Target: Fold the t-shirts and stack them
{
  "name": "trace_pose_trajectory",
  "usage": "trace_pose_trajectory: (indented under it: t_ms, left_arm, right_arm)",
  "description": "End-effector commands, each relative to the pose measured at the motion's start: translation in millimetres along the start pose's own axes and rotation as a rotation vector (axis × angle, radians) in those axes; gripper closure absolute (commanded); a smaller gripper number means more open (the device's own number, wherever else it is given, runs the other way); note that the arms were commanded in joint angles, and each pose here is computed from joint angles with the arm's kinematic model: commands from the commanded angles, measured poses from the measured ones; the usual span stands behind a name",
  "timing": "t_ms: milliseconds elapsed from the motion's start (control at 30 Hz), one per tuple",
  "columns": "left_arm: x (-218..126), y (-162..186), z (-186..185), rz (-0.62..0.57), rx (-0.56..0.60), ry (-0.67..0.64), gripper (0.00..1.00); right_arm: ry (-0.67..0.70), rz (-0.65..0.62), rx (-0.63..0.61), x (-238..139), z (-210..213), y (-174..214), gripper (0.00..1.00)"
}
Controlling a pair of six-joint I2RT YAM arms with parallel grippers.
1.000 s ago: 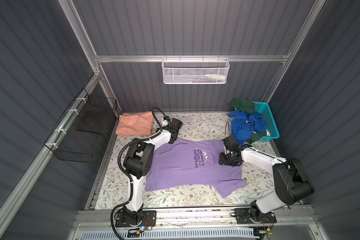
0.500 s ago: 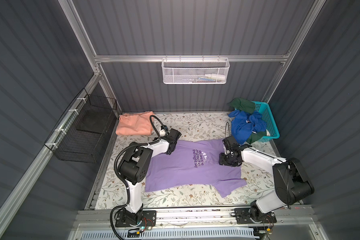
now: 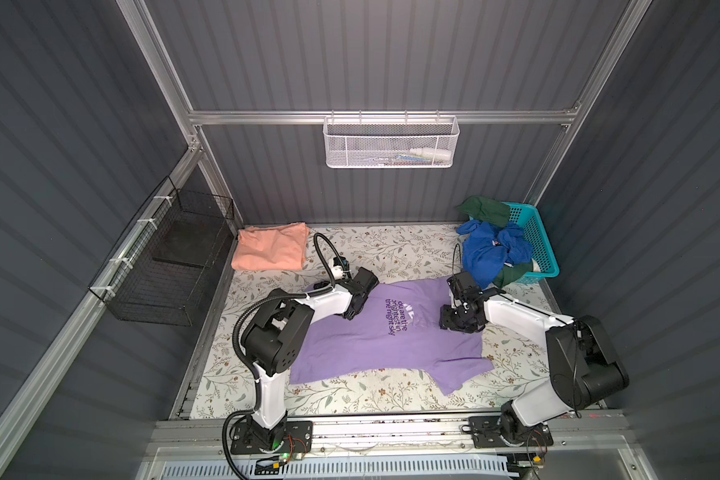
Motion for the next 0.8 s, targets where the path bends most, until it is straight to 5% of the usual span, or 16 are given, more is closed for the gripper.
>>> trace_pose_trajectory:
  t_ms: [0, 200, 267, 467, 633, 767]
  left_arm:
    - [-12, 8, 20, -0.001, -0.011, -0.054, 1.00]
    - [-20, 35, 18, 0.114, -0.010, -0.030, 0.97]
    - [-24, 47, 21, 0.178, -0.061, -0.013, 0.74]
    - [-41, 80, 21, 0.321, -0.304, 0.172, 0.49]
    - [-52, 88, 33, 0.358, -0.484, 0.266, 0.45]
    - [-43, 95, 42, 0.436, -0.676, 0.348, 0.51]
  right_arm:
    - [0.008, 0.015, 0.000, 0, -3, 0, 0.44]
    - [0.005, 0.014, -0.003, 0, -4, -3, 0.44]
    - [0.005, 0.012, -0.004, 0, -4, -4, 0.44]
    - [-0.001, 0.016, -0.002, 0, -3, -5, 0.44]
    - [-0.004, 0.016, -0.003, -2, -2, -7, 0.44]
    - [-0.008, 0.018, -0.003, -2, 0, -9, 0.43]
Point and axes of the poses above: each gripper's point midway between its finger pads, its own x axis out along the fingers, its own z axis along the line the jaws close on, y = z × x, the point moved 1 cm from there along -x, back along the fingers, and after that the axes turned 4 degrees about -x, right-handed, at the moved point
